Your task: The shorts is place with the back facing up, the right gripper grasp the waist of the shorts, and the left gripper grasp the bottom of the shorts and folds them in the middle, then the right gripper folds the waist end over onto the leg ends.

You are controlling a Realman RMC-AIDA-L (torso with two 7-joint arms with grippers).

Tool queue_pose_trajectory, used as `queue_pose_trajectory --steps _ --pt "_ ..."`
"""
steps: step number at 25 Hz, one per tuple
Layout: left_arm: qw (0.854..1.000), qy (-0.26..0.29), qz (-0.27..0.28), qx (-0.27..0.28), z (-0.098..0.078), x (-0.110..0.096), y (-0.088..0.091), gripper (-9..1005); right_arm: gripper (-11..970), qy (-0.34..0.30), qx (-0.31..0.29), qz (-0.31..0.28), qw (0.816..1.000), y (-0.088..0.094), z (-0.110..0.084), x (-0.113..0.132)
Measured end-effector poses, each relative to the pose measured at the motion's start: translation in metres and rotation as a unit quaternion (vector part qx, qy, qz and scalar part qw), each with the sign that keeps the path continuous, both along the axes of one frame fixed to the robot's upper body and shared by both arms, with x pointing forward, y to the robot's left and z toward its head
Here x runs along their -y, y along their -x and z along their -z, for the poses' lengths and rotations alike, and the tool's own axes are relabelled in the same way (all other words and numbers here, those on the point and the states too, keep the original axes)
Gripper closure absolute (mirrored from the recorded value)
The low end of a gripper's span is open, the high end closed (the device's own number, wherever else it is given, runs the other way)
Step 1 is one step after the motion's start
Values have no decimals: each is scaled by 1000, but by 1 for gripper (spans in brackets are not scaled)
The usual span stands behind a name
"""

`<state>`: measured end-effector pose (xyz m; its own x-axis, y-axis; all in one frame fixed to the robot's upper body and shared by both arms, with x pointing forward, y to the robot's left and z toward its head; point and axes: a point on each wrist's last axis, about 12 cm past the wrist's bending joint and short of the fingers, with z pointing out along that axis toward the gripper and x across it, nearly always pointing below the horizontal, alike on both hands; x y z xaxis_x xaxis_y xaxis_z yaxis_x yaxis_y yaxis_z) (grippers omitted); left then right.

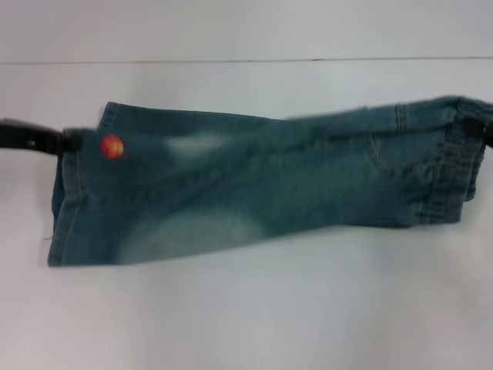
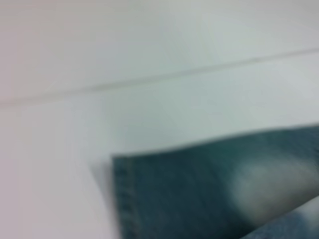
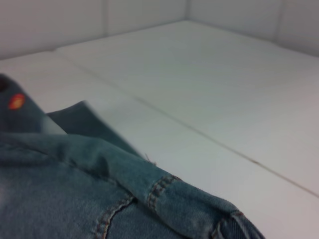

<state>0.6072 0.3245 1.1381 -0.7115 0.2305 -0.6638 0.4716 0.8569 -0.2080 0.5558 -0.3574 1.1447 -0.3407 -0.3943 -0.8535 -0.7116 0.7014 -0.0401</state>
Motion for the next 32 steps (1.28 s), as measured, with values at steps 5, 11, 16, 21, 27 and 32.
queue_pose_trajectory --steps 5,11,16,21,27,32 --pt "999 -20 -21 40 -3 5 -13 980 903 -4 -4 30 1000 -11 9 -1" --pt "996 -43 -31 67 -2 11 -24 979 902 8 -21 48 999 -15 26 -4" --pt "994 -65 -26 89 -2 21 -32 979 906 11 -28 60 998 -16 35 -5" --pt "993 -66 -19 100 -4 31 -38 980 906 13 -27 62 998 -18 37 -6" --pt "989 -85 -5 120 -5 49 -45 979 905 12 -17 67 998 -22 35 -7" --pt "983 -112 1 147 -1 70 -51 920 905 20 -23 71 997 -27 36 -12"
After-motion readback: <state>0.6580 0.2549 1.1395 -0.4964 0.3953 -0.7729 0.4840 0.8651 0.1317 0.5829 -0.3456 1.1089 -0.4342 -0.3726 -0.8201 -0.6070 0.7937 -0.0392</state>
